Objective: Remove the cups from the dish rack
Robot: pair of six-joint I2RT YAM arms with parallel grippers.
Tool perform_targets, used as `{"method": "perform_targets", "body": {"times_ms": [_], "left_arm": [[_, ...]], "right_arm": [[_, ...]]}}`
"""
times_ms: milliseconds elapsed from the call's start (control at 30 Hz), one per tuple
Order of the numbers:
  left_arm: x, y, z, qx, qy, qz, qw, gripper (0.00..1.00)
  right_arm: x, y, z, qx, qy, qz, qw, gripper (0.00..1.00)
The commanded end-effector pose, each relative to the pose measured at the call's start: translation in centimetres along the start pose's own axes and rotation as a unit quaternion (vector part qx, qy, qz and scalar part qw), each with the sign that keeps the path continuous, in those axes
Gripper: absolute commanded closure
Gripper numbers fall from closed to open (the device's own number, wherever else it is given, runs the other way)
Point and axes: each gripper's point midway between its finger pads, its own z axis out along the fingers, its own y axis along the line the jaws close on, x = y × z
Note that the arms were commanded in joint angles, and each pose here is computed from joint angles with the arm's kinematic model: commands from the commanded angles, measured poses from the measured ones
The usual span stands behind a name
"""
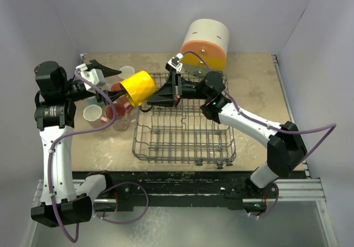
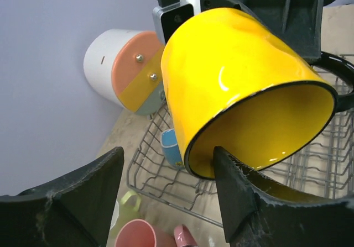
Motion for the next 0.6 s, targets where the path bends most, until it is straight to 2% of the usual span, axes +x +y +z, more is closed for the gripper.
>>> {"method": "perform_targets", "body": {"times_ms": [0,367,467,500,533,567], "left_arm": [[-2.8,-0.2,0.1,0.022,-0.033,0.002,0.999,0.35],[-1.2,-1.1,0.1,0.034,-0.020,-0.014,0.999,0.81],[0.0,-1.4,0.1,0.032,-0.005,-0.023,0.999,0.98],[0.7,-1.3,0.0,0.026,0.006,-0.028,0.999,1.00],[1.6,-1.0,-0.1,0.013,0.023,-0.037,0.999,1.00],[2.4,-0.9,-0.1,0.010,0.036,-0.043,0.998,1.00]], "right_arm": [[1.1,5.2,0.7,-0.077,0.013,-0.057,0.995,1.00],[1.8,3.7,2.7,-0.074,0.016,-0.035,0.996,1.00],[2.0,2.3,2.8,-0.046,0.026,-0.026,0.998,0.82],[2.0,1.6,2.8,-0.031,0.029,-0.033,0.999,0.75],[1.6,0.5,2.6,-0.007,0.023,-0.034,0.999,0.62],[1.0,-0.8,2.2,0.024,0.013,-0.041,0.999,0.56]]}}
